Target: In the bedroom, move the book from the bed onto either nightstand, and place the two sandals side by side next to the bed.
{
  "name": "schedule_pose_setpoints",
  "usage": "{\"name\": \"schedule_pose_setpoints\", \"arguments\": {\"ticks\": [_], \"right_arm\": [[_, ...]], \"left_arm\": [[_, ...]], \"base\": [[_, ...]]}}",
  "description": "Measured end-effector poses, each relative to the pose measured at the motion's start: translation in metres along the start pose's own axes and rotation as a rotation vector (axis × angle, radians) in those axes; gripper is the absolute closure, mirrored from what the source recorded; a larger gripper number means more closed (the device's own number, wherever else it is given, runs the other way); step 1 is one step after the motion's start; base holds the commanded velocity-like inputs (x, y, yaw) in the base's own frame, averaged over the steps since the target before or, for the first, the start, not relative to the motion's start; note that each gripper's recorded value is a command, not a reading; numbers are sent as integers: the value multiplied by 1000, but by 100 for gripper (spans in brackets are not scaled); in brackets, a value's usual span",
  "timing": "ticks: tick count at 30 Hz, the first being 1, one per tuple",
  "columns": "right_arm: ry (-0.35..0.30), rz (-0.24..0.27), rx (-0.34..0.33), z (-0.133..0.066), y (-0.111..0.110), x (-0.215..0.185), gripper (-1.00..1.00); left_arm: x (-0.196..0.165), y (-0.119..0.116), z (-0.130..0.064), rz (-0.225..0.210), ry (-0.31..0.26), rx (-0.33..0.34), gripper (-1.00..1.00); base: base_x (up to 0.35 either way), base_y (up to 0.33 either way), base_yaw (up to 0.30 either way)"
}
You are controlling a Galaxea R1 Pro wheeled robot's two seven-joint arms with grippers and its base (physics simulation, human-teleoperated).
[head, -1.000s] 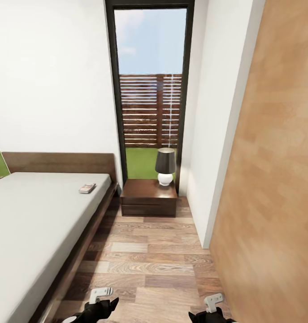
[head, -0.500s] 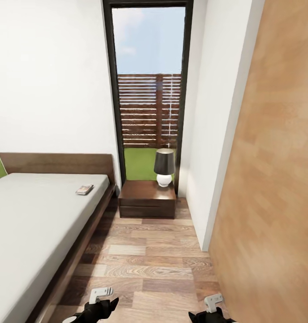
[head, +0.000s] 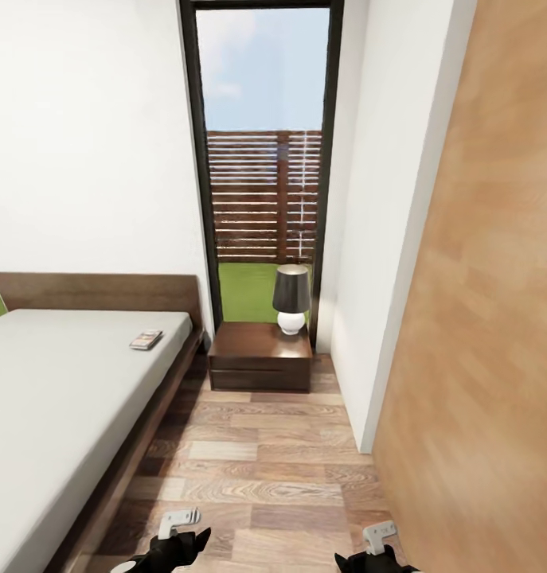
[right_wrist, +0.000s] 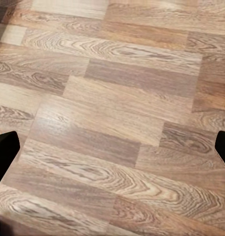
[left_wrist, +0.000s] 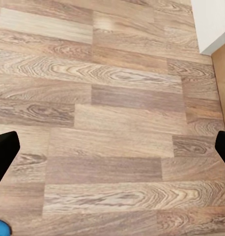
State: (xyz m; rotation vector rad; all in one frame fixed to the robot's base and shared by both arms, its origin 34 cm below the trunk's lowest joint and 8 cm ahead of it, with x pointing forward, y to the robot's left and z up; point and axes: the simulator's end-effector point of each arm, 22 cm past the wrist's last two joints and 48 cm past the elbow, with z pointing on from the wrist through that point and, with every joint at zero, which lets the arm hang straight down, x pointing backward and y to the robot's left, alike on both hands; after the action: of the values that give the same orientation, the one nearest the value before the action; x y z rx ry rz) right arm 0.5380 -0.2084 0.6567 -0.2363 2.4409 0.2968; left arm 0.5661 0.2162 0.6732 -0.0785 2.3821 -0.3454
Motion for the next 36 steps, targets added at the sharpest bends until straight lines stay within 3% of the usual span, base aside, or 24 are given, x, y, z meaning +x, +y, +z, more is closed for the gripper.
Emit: {"name": "schedule_pose_setpoints", "arguments": {"ticks": [24, 36], "right_arm": [[0, 0, 0, 0, 0, 0, -100], [0, 0, 1, 0, 0, 0, -100]], "left_arm": [[0, 0, 0, 0, 1, 0, -100], [0, 0, 0, 0, 0, 0, -100]], "base": [[110, -3, 0], [273, -73, 0]]}}
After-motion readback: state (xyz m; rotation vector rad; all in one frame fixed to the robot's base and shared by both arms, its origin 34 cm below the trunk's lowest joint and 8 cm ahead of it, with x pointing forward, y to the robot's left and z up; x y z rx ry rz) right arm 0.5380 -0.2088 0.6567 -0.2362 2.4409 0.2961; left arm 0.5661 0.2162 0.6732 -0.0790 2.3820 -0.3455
